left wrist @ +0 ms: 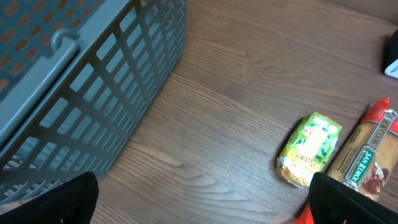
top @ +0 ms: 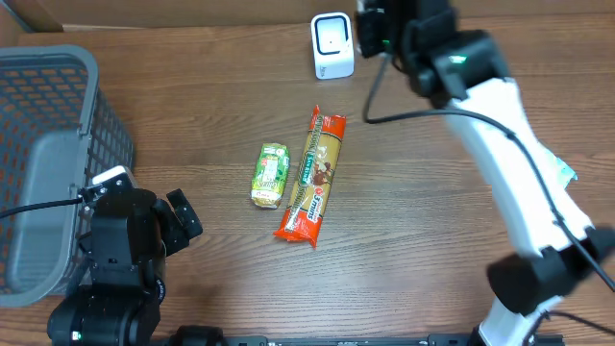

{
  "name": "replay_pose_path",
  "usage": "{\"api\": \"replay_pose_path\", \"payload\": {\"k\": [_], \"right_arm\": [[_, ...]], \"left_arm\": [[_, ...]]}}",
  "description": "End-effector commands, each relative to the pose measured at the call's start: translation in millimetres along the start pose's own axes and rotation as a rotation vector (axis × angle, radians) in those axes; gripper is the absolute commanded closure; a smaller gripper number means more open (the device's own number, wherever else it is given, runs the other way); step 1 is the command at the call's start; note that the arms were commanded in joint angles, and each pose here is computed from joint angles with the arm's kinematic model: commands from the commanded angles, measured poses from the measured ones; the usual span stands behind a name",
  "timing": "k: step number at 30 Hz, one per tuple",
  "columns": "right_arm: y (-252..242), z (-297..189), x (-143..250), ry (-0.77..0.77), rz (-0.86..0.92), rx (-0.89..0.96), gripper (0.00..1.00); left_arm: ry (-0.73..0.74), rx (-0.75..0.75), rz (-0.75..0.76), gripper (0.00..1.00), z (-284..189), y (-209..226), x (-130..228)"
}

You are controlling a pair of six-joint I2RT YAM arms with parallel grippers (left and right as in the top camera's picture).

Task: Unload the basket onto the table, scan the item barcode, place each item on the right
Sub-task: 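Lift the white tube and hold it in front of the scanner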

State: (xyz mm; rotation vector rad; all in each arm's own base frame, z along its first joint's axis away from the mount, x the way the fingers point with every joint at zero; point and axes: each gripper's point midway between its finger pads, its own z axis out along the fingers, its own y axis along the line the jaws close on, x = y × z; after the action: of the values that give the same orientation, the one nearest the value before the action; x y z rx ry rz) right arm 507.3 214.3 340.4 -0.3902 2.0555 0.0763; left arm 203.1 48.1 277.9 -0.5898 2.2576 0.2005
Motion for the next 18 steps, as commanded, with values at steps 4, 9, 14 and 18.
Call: {"api": "replay_pose_path", "payload": {"k": [4,9,14,18], "right_arm": [[-26,74,21,0.042,-0.457,0.258,0.96],[-41,118,25,0.031,-0.637,0.431,0.96],[-35,151,47,0.079,-0.839,0.431,0.96],[-34,168,66,0.129,-0.917,0.428,0.96]], "left_arm": [[-0.006,-0.013,-0.013,0.0,0,3,-1],[-0.006,-0.013,-0.013,0.0,0,3,-1],[-0.006,-0.014,-0.013,0.01,0,3,-1],[-0.006,-0.013,-0.013,0.0,0,3,-1]]}}
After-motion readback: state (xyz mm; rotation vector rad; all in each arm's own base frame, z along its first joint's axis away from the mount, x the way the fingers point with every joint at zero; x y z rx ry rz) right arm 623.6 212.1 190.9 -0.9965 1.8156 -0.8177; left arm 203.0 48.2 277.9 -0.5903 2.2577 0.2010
